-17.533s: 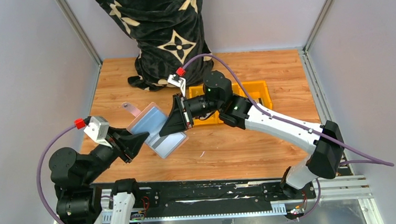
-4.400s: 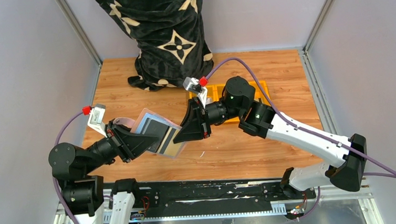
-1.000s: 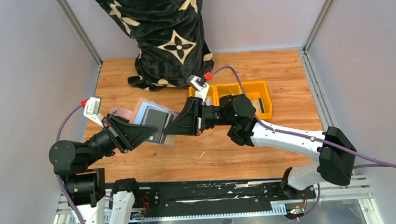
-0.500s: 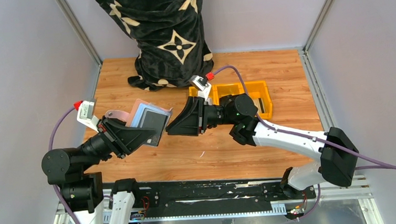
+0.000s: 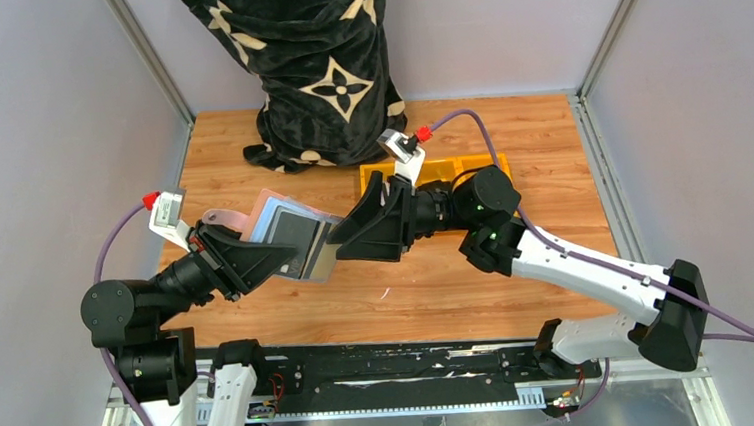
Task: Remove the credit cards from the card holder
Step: Remove the credit card from the card holder.
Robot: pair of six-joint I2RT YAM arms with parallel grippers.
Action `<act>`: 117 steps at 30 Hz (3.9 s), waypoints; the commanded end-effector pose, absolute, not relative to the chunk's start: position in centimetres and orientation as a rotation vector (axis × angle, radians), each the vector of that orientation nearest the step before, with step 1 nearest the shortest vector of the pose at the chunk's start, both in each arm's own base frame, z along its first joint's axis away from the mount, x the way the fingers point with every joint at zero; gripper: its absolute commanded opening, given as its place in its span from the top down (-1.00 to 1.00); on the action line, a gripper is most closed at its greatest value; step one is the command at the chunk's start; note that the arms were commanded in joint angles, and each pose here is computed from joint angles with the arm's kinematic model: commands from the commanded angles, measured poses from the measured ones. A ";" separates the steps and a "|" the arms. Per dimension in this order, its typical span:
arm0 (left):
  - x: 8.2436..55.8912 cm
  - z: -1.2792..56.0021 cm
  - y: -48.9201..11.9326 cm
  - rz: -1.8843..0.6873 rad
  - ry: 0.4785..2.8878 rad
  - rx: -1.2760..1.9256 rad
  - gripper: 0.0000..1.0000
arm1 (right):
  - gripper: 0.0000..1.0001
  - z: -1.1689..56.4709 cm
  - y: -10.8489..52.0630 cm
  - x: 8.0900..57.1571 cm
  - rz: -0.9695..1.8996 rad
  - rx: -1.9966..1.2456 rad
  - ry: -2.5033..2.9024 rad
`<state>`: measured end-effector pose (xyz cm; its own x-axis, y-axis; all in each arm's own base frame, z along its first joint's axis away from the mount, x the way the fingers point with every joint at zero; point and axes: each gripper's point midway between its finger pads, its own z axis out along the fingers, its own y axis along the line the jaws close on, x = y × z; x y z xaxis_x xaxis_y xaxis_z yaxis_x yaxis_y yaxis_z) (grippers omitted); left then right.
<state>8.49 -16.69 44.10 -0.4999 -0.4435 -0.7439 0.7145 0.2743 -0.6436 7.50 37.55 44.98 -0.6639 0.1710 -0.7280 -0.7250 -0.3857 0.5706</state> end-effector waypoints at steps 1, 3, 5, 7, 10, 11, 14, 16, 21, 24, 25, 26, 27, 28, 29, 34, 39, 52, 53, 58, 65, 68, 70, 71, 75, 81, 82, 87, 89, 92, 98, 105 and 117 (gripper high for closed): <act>7.7 44.4 -16.8 -1.431 1.518 0.290 0.85 | -0.20 44.3 38.0 8.9 1.962 -0.778 1.368; 7.7 44.4 -16.8 -1.429 1.517 0.291 0.85 | -0.18 44.5 38.4 9.0 1.984 -0.774 1.364; 7.7 44.4 -16.8 -1.429 1.519 0.291 0.85 | -0.13 44.7 38.9 9.0 2.013 -0.779 1.365; 7.7 44.3 -16.8 -1.428 1.520 0.293 0.85 | -0.09 44.9 39.1 9.1 2.025 -0.781 1.360; 7.7 44.2 -16.8 -1.427 1.523 0.294 0.85 | -0.03 45.2 39.3 9.2 2.037 -0.778 1.340; 7.7 44.1 -16.8 -1.426 1.525 0.293 0.85 | 0.00 45.4 39.3 9.1 2.043 -0.777 1.335; 7.8 44.0 -16.8 -1.426 1.528 0.292 0.84 | 0.10 45.7 39.4 9.0 2.059 -0.784 1.326; 7.8 44.0 -16.8 -1.424 1.528 0.293 0.84 | 0.14 45.8 39.2 8.7 2.076 -0.797 1.314; 7.9 43.9 -16.8 -1.422 1.528 0.294 0.84 | 0.09 46.1 38.3 7.9 2.085 -0.809 1.299; 7.8 44.1 -16.8 -1.422 1.526 0.301 0.84 | -0.05 46.0 37.8 7.7 2.062 -0.816 1.293; 7.7 44.1 -16.8 -1.420 1.524 0.304 0.84 | -0.06 45.8 37.8 7.8 2.050 -0.811 1.302; 7.7 44.1 -16.8 -1.421 1.525 0.304 0.84 | -0.08 45.7 37.8 7.9 2.038 -0.812 1.307; 7.7 44.1 -16.8 -1.421 1.524 0.304 0.84 | -0.09 45.6 38.0 8.0 2.032 -0.814 1.316; 7.7 44.2 -16.8 -1.421 1.524 0.304 0.84 | -0.09 45.4 38.2 8.1 2.032 -0.819 1.330; 7.7 44.2 -16.8 -1.419 1.522 0.306 0.84 | -0.09 45.4 38.3 8.1 2.034 -0.823 1.332; 7.6 44.2 -16.8 -1.422 1.525 0.308 0.84 | -0.09 45.1 39.0 8.9 2.026 -0.814 1.353; 7.7 43.7 -16.9 -1.429 1.537 0.309 0.84 | -0.09 45.6 39.5 9.4 2.043 -0.803 1.345; 7.9 42.9 -16.9 -1.423 1.554 0.317 0.84 | 0.09 46.7 39.3 8.6 2.101 -0.829 1.299; 8.0 42.9 -16.8 -1.422 1.556 0.315 0.84 | 0.11 46.8 39.1 8.5 2.103 -0.828 1.291; 8.0 43.0 -16.8 -1.423 1.552 0.314 0.84 | 0.12 46.9 38.9 8.5 2.097 -0.821 1.298; 7.2 44.0 -16.9 -1.434 1.531 0.326 0.84 | 0.11 45.1 40.0 9.7 2.101 -0.788 1.364; 6.8 44.2 -17.0 -1.441 1.525 0.336 0.84 | 0.11 44.7 40.4 10.1 2.118 -0.778 1.362; 6.7 44.2 -17.0 -1.443 1.525 0.340 0.84 | 0.12 44.7 40.7 10.2 2.126 -0.780 1.362; 6.6 44.2 -17.1 -1.446 1.526 0.341 0.84 | 0.12 44.6 40.9 10.3 2.128 -0.781 1.366; 6.4 44.0 -17.1 -1.447 1.526 0.346 0.83 | 0.20 44.9 41.3 10.9 2.130 -0.747 1.360; 6.4 43.4 -17.1 -1.447 1.531 0.348 0.76 | 0.67 45.7 41.7 11.3 2.173 -0.712 1.330; 6.5 43.3 -17.1 -1.447 1.532 0.348 0.74 | 0.75 45.8 41.8 11.3 2.185 -0.712 1.324; 6.7 43.1 -17.1 -1.450 1.538 0.344 0.64 | 1.00 45.8 41.5 10.8 2.216 -0.722 1.292; 6.8 43.3 -17.1 -1.457 1.535 0.336 0.58 | 1.00 45.5 41.0 10.5 2.213 -0.729 1.275; 6.9 43.8 -17.1 -1.475 1.532 0.319 0.53 | 1.00 45.0 40.5 10.2 2.213 -0.734 1.247; 6.9 44.7 -17.1 -1.492 1.520 0.302 0.57 | 1.00 43.4 40.0 10.3 2.185 -0.702 1.270; 7.0 45.2 -17.0 -1.487 1.515 0.281 0.85 | 1.00 43.0 39.1 9.9 2.193 -0.688 1.239; 7.1 45.0 -16.9 -1.465 1.511 0.292 0.81 | 0.81 43.4 38.9 9.8 2.189 -0.682 1.229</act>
<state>8.80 -16.75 43.28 -0.5659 -0.4494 -0.6912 0.6635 0.2494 -0.7054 9.34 39.23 42.75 -0.7438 0.1712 -0.6462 -0.6431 -0.4469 0.6219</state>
